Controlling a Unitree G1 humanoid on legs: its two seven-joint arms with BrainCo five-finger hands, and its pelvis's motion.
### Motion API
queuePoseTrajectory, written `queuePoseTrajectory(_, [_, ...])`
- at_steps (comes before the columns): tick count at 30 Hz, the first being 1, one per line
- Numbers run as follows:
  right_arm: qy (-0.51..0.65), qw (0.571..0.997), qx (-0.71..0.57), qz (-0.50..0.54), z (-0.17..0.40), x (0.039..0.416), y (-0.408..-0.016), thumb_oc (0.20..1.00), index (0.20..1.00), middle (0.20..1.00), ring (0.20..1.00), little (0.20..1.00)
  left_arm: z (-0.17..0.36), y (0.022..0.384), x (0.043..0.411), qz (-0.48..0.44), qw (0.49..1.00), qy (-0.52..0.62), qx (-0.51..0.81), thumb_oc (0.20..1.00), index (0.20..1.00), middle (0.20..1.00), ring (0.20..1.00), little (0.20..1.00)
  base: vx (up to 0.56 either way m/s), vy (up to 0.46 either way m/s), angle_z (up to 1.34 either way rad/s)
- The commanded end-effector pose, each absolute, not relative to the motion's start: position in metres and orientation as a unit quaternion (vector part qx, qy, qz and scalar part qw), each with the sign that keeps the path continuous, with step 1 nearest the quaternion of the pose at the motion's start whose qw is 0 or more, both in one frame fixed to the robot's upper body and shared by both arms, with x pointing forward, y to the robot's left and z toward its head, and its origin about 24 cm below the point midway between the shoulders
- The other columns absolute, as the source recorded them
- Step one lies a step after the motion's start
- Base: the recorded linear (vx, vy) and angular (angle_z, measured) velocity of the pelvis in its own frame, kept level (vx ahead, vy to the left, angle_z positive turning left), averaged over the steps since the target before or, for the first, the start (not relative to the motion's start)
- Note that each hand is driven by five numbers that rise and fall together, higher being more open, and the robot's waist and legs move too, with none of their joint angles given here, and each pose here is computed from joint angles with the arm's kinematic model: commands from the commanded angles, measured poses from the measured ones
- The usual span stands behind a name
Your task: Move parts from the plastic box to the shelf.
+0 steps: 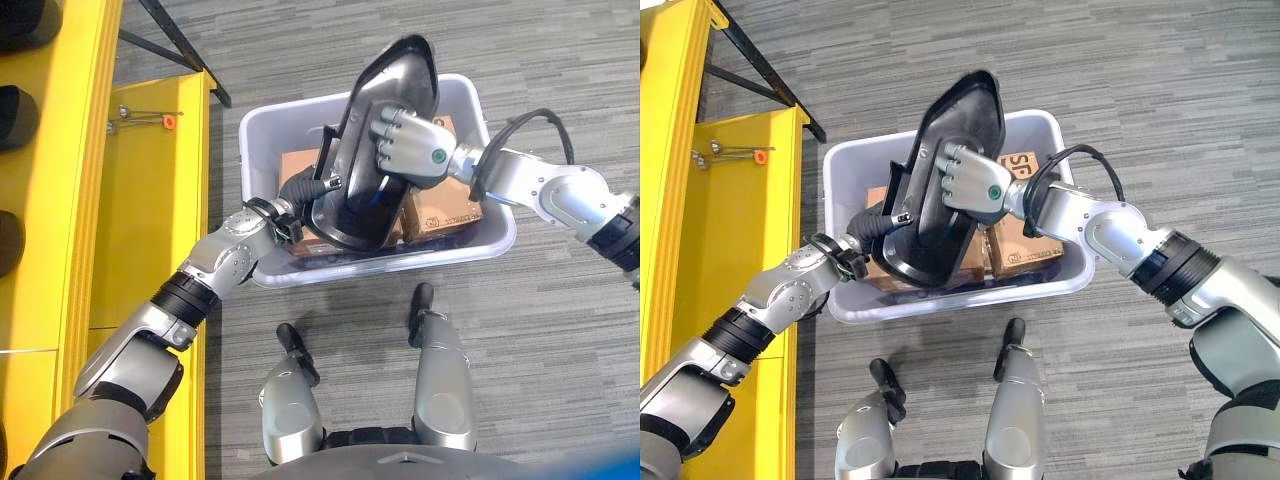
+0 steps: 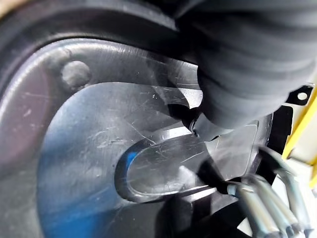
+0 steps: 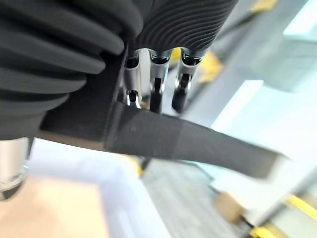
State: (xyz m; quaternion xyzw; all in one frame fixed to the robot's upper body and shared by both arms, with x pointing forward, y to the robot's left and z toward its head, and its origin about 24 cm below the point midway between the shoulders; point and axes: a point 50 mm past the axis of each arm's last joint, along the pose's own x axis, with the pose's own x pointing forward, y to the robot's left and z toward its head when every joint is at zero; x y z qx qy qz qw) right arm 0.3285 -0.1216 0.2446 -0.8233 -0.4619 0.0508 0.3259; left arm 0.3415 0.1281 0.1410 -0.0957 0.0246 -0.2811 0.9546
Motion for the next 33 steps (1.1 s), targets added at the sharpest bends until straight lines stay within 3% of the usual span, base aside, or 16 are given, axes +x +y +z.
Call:
queuePoseTrajectory(1, [-0.453, 0.479, -0.749, -0.063, 0.258, 0.33, -0.139, 1.0, 1.0, 1.0, 1.0, 1.0, 0.158, 0.109, 0.323, -0.306, 0.936, -0.057, -0.162, 0.2, 0.2, 0.2, 0.2, 0.2, 0.0, 0.0, 0.0])
queuePoseTrajectory(2, [-0.447, 0.492, -0.743, -0.071, 0.258, 0.33, -0.143, 1.0, 1.0, 1.0, 1.0, 1.0, 0.157, 0.11, 0.322, -0.302, 0.937, -0.056, -0.164, 0.2, 0.2, 0.2, 0.2, 0.2, 0.0, 0.033, 0.0])
queuePoseTrajectory(4, [-0.415, 0.576, -0.694, -0.115, 0.249, 0.328, -0.162, 1.0, 1.0, 1.0, 1.0, 1.0, 0.154, 0.115, 0.32, -0.276, 0.943, -0.06, -0.176, 0.2, 0.2, 0.2, 0.2, 0.2, 0.01, 0.039, -0.07])
queuePoseTrajectory(9, [-0.355, 0.706, -0.589, -0.172, 0.225, 0.324, -0.184, 1.0, 1.0, 1.0, 1.0, 1.0, 0.148, 0.117, 0.316, -0.239, 0.949, -0.063, -0.195, 0.2, 0.2, 0.2, 0.2, 0.2, 0.02, 0.044, -0.05])
queuePoseTrajectory(10, [-0.319, 0.767, -0.522, -0.193, 0.201, 0.318, -0.194, 1.0, 1.0, 1.0, 1.0, 1.0, 0.142, 0.119, 0.313, -0.218, 0.95, -0.06, -0.216, 0.2, 0.2, 0.2, 0.2, 0.2, 0.03, 0.061, -0.14])
queuePoseTrajectory(11, [-0.317, 0.771, -0.518, -0.194, 0.199, 0.317, -0.195, 1.0, 1.0, 1.0, 1.0, 1.0, 0.141, 0.119, 0.312, -0.217, 0.95, -0.059, -0.217, 0.2, 0.2, 0.2, 0.2, 0.2, 0.04, 0.08, -0.18])
queuePoseTrajectory(15, [-0.253, 0.884, -0.334, -0.209, 0.158, 0.302, -0.199, 1.0, 1.0, 1.0, 1.0, 1.0, 0.13, 0.123, 0.307, -0.177, 0.952, -0.06, -0.242, 0.2, 0.2, 0.2, 0.2, 0.2, 0.03, 0.066, -0.18])
queuePoseTrajectory(16, [-0.187, 0.938, -0.208, -0.205, 0.13, 0.291, -0.199, 1.0, 1.0, 1.0, 1.0, 1.0, 0.123, 0.125, 0.304, -0.158, 0.951, -0.06, -0.259, 0.2, 0.2, 0.2, 0.2, 0.2, 0.04, 0.082, -0.16])
queuePoseTrajectory(21, [-0.032, 0.989, -0.069, -0.127, 0.073, 0.275, -0.185, 1.0, 1.0, 1.0, 1.0, 1.0, 0.114, 0.139, 0.298, -0.086, 0.961, -0.072, -0.251, 0.2, 0.2, 0.2, 0.2, 0.2, 0.01, 0.04, -0.15])
queuePoseTrajectory(24, [0.068, 0.993, 0.037, -0.087, 0.04, 0.264, -0.171, 1.0, 1.0, 1.0, 1.0, 1.0, 0.109, 0.154, 0.295, -0.017, 0.973, -0.088, -0.213, 0.2, 0.2, 0.2, 0.2, 0.2, 0.03, -0.017, -0.01])
queuePoseTrajectory(33, [0.097, 0.986, 0.135, -0.021, 0.036, 0.267, -0.139, 1.0, 1.0, 1.0, 1.0, 1.0, 0.117, 0.161, 0.297, 0.052, 0.986, -0.132, -0.084, 0.2, 0.2, 0.2, 0.2, 0.2, 0.03, -0.05, 0.04])
